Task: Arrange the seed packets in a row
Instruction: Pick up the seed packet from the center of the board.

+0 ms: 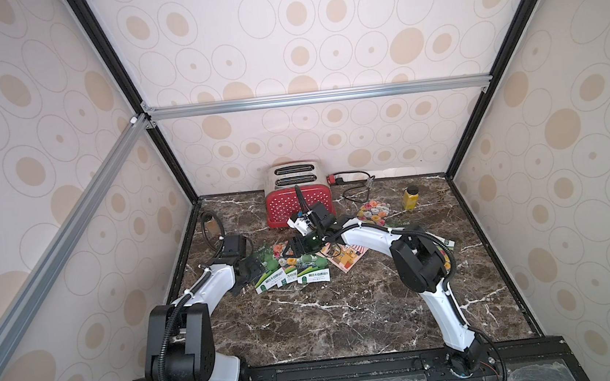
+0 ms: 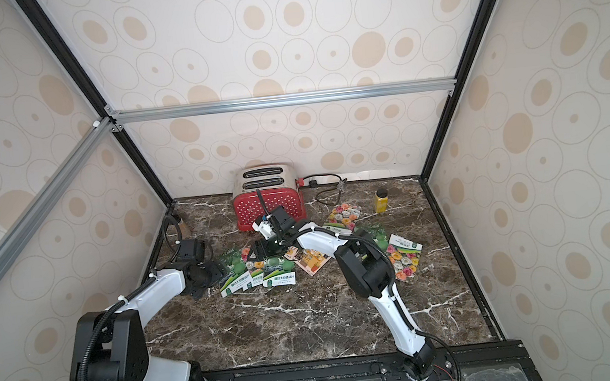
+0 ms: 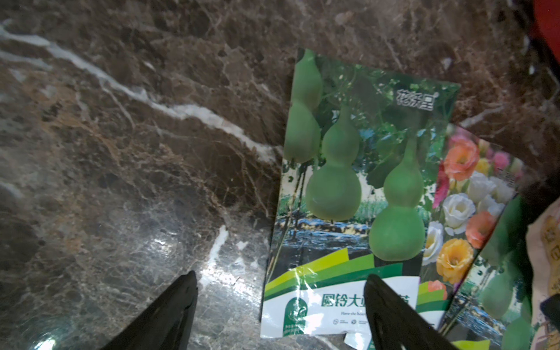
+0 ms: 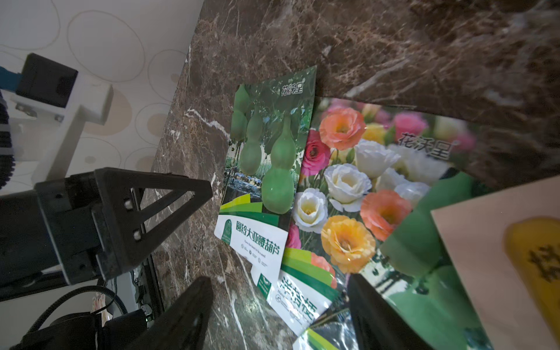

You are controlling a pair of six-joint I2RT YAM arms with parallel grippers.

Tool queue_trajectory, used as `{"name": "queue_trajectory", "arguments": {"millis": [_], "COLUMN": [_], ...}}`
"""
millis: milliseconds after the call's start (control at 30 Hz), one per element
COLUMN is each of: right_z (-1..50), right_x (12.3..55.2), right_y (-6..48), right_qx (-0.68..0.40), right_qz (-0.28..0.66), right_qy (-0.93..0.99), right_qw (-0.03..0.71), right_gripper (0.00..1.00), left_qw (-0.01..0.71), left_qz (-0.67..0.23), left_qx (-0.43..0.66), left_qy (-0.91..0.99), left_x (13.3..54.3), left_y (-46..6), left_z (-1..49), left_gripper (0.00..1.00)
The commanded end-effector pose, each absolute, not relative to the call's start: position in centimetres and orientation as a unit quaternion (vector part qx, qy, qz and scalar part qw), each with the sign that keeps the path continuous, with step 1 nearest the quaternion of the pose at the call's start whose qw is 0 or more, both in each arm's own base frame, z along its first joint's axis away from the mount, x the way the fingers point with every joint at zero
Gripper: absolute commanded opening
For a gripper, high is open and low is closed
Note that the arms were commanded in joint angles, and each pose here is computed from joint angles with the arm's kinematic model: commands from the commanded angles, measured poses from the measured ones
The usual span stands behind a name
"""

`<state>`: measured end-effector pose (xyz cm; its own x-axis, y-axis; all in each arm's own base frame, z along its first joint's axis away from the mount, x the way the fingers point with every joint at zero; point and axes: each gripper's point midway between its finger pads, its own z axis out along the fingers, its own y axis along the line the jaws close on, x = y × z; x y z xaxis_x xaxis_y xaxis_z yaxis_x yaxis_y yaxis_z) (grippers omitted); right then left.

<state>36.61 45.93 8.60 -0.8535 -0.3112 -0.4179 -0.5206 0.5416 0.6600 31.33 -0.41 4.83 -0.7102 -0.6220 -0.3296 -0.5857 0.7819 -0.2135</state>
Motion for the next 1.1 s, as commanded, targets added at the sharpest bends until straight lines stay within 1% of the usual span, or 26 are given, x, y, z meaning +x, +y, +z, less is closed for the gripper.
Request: {"name": "queue_trajectory", "arguments": {"millis": [0, 100, 200, 467, 667, 833, 1067], "right_z": [8.0, 7.5, 7.1, 5.4, 4.4, 3.9, 3.5], "right_x": [36.0, 35.9, 35.8, 35.8, 35.8, 35.4, 34.3], "right_y": [46.9, 47.4, 47.8, 49.2, 50.0, 50.7, 51.8], "right_qx": [-0.243, -0.244, -0.246, -0.248, -0.250, -0.252, -0.259], "right_qz": [0.416, 0.414, 0.414, 0.412, 0.408, 0.410, 0.414], "right_qy": [0.869, 0.871, 0.871, 0.872, 0.874, 0.873, 0.870], "right_qw": [0.110, 0.104, 0.101, 0.089, 0.084, 0.076, 0.068], "right_gripper": [0.73, 0.71, 0.70, 0.68, 0.67, 0.66, 0.59], "left_qw": [0.217, 0.213, 0.211, 0.203, 0.200, 0.193, 0.185], "left_qz": [-0.059, -0.071, -0.081, -0.082, -0.082, -0.087, -0.099], "left_qx": [-0.358, -0.363, -0.362, -0.359, -0.363, -0.361, -0.352], "left_qy": [0.906, 0.904, 0.904, 0.907, 0.906, 0.908, 0.912], "left_x": [32.1, 32.3, 32.6, 32.9, 33.0, 33.4, 34.0], "left_y": [0.3, 0.1, -0.2, -0.4, -0.4, -0.7, -1.3], "left_z": [5.3, 4.7, 4.1, 3.0, 1.9, 0.9, 0.0], "left_gripper": [0.84, 0.82, 0.81, 0.78, 0.79, 0.74, 0.68]}}
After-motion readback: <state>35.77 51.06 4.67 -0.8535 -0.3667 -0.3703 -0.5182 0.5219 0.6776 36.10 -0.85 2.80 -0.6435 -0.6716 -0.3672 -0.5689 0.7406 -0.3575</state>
